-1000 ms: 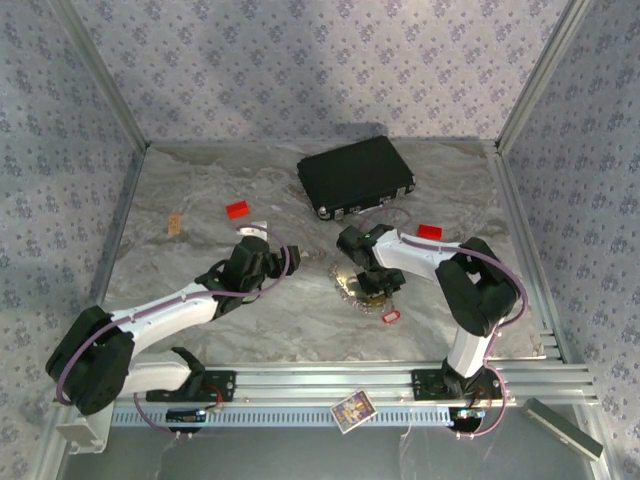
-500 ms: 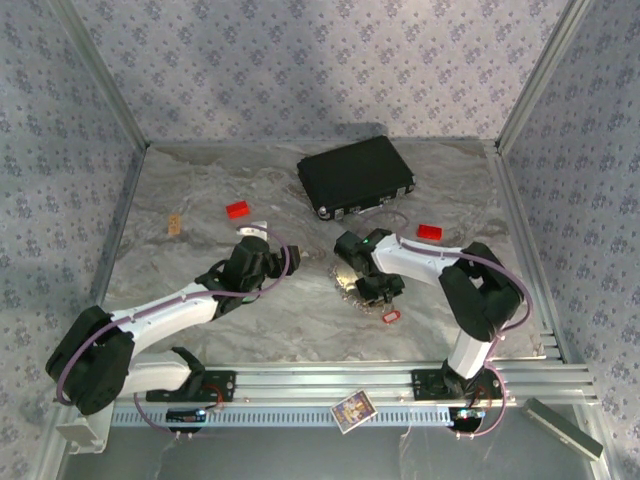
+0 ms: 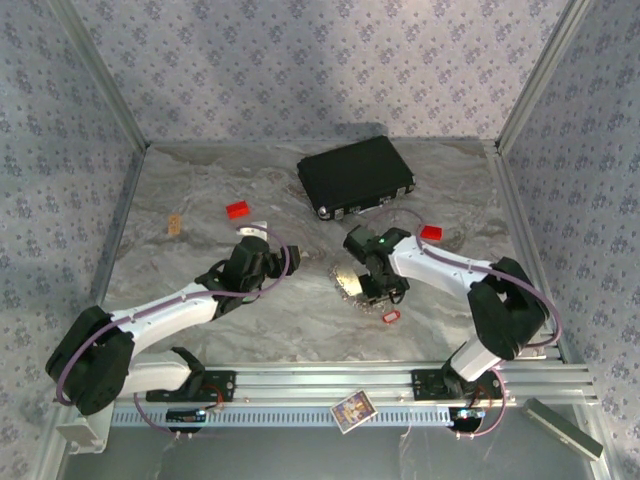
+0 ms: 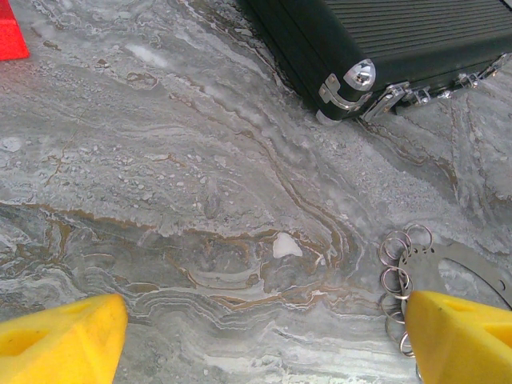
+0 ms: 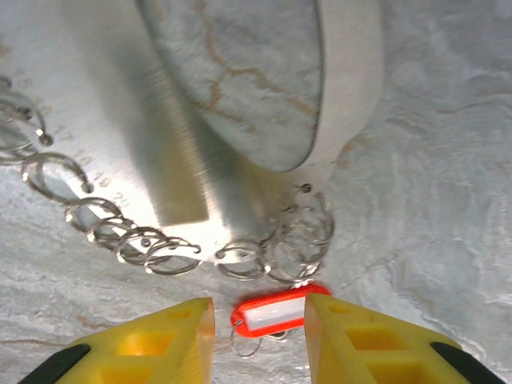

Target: Put the keys on the keyring

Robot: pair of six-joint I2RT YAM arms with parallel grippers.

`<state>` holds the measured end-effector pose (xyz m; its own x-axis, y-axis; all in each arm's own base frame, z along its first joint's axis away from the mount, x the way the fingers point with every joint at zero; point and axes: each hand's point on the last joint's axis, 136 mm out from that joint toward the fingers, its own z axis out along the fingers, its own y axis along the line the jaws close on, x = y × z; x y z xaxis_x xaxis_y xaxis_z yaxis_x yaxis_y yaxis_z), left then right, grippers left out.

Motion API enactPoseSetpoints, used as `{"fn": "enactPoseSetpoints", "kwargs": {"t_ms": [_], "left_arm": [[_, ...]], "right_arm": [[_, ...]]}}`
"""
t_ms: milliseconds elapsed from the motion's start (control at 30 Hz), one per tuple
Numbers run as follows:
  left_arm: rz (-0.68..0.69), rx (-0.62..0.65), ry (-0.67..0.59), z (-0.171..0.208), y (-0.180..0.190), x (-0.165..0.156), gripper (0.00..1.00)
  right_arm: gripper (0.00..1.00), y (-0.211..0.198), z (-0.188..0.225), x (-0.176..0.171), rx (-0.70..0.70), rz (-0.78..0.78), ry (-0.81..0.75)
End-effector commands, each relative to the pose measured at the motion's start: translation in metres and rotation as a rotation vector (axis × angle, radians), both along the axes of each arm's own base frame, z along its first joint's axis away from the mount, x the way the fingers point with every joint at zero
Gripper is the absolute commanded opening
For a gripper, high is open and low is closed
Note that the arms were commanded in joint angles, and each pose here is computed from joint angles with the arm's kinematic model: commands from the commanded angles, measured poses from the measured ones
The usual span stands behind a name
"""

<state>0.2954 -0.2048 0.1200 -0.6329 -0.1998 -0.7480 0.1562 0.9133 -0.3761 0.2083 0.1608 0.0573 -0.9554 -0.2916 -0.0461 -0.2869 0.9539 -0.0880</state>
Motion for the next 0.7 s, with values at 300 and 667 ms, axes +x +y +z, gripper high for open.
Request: {"fn": "enactPoseSetpoints", "kwargs": {"t_ms": [300, 667], "left_arm": [[0.007, -0.012, -0.034, 0.008, 0.004, -0.004, 0.90], [0.008, -0.012, -0.041, 0.009, 0.005, -0.004, 0.90]], "right_arm": [[0.36, -0.016, -0.010, 0.015, -0.182, 0.082, 0.047], [0.34, -0.013, -0.022, 0.022, -0.251, 0.128, 0.078]]}}
